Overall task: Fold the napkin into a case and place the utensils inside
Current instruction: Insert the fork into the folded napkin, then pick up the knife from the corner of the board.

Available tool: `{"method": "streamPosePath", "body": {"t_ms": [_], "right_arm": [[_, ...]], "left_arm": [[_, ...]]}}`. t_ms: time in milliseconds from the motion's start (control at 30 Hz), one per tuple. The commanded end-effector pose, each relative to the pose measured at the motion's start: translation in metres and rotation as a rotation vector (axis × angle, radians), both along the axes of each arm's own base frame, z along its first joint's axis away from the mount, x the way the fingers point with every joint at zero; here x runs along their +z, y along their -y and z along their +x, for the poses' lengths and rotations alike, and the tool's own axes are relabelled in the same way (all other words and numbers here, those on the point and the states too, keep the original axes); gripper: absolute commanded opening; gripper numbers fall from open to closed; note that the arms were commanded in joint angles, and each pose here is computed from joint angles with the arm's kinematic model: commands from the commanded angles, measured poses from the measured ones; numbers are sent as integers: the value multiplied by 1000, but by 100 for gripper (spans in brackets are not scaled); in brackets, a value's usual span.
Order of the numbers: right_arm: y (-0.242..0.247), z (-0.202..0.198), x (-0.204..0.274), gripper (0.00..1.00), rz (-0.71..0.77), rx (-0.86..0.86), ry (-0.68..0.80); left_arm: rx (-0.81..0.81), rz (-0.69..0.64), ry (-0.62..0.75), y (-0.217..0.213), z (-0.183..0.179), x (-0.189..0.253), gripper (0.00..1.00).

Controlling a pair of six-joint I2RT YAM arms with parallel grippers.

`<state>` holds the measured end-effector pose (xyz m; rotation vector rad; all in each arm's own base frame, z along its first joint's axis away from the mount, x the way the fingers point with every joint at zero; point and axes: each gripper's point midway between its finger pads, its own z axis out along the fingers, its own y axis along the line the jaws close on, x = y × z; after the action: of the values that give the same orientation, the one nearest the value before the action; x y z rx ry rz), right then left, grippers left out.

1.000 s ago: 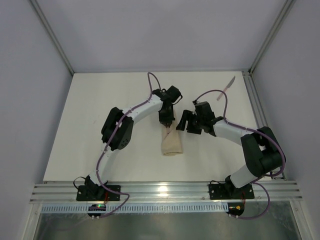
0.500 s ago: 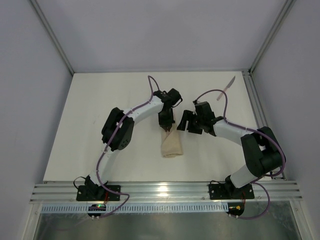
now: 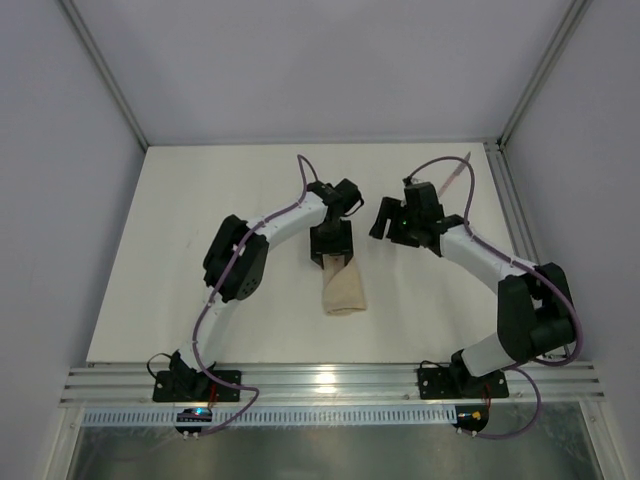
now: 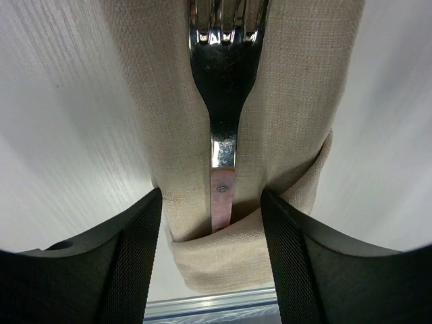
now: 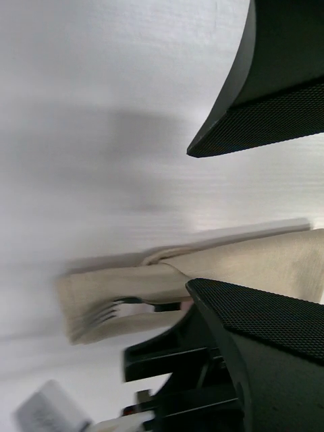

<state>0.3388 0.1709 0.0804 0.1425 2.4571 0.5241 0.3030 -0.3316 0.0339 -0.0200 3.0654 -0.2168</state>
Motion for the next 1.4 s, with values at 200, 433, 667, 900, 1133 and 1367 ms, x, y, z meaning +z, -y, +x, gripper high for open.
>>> {"method": "streamPosePath", "body": {"t_ms": [200,433,667,900,1133,1367], "right_arm": [[146,118,106,76,-156,-414,205],[219,197,83,76,-200,-582,93],[245,232,15,76,-294,-593,-85],[245,239,-14,75,-277,-577,-119],[249,247,-28,69,-279,-577,-158],[246,229,-53,66,-258,-568,-267]], "left_arm": [[8,-52,141,-13,28,70,62],[-19,-36,227,-52,57,80,61],[-154,124,384,-107,79,77,61],[-207,165,458,-119,83,72,62],[-248,99,369,-103,82,45,39],[-230,75,357,-105,87,48,39]]}}
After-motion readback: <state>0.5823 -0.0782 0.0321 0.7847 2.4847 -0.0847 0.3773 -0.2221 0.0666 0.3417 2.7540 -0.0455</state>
